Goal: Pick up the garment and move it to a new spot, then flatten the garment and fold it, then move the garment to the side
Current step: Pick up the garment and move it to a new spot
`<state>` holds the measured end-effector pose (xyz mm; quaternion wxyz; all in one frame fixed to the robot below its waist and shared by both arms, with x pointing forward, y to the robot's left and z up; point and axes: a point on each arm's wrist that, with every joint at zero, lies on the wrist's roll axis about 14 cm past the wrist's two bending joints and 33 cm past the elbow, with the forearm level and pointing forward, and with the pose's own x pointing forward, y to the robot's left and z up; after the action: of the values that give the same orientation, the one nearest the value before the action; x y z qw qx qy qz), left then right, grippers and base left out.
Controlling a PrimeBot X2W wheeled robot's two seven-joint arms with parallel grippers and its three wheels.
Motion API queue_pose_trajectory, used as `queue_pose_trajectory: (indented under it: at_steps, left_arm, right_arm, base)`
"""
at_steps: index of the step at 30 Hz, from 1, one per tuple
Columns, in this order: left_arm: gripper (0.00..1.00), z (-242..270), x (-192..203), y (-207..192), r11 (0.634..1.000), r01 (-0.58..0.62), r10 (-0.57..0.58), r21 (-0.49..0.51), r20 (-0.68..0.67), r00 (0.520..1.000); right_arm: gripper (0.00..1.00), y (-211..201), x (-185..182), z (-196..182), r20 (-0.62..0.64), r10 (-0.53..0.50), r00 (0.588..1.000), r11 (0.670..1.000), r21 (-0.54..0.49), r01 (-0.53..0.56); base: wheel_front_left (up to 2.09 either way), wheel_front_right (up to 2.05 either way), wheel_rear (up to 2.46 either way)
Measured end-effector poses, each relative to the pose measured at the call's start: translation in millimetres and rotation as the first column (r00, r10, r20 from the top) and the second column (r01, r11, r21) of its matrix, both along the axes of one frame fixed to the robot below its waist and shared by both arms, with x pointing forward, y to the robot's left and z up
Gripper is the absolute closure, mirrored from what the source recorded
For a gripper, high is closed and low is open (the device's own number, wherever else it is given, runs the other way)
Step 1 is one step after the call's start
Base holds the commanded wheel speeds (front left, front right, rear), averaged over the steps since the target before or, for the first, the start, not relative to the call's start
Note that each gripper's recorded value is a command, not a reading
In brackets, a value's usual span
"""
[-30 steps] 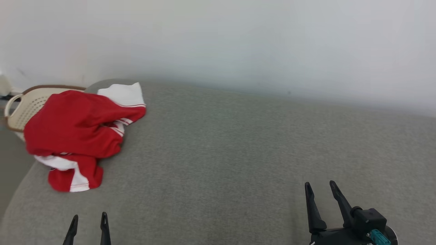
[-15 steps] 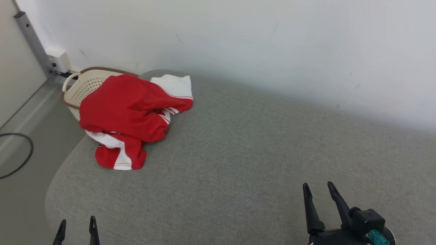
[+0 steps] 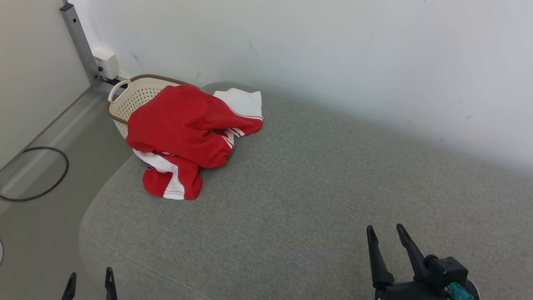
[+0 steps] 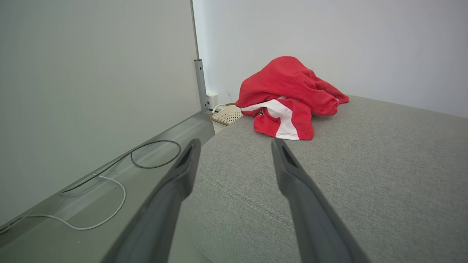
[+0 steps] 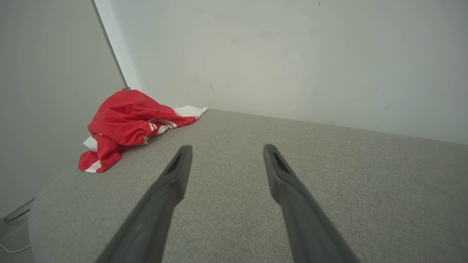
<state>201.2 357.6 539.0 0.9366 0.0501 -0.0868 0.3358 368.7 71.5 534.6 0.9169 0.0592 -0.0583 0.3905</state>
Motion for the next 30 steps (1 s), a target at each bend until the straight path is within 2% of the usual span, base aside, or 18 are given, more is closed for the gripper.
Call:
queue_pose_trajectory:
  at_steps: [7,14,19,30]
  left_arm:
    - [0.00,2.2,12.0,-3.9,0.999,0.032,-0.032,-0.009,0.009,0.999]
    - [0.00,52.7,54.6,-7.0,0.991,0.121,-0.127,0.050,0.137,0.982]
    - [0.00,114.0,100.4,-12.0,0.967,0.209,-0.240,0.143,0.254,0.937]
    - [0.00,178.2,176.8,-13.9,0.938,0.296,-0.344,0.180,0.384,0.857]
  right_arm:
    - [0.00,-0.5,2.3,-3.9,-0.011,-0.002,1.000,1.000,-0.002,0.002]
    - [0.00,-9.9,8.5,-2.2,-0.005,-0.034,0.999,0.999,0.001,0.034]
    - [0.00,-26.3,20.4,1.2,0.016,-0.089,0.996,0.996,-0.001,0.089]
    - [0.00,-78.3,47.3,2.2,0.030,-0.246,0.969,0.969,0.006,0.246]
  base:
    - [0.00,0.00,0.00]
    - [0.00,0.00,0.00]
    - [0.00,0.00,0.00]
    - [0.00,0.00,0.00]
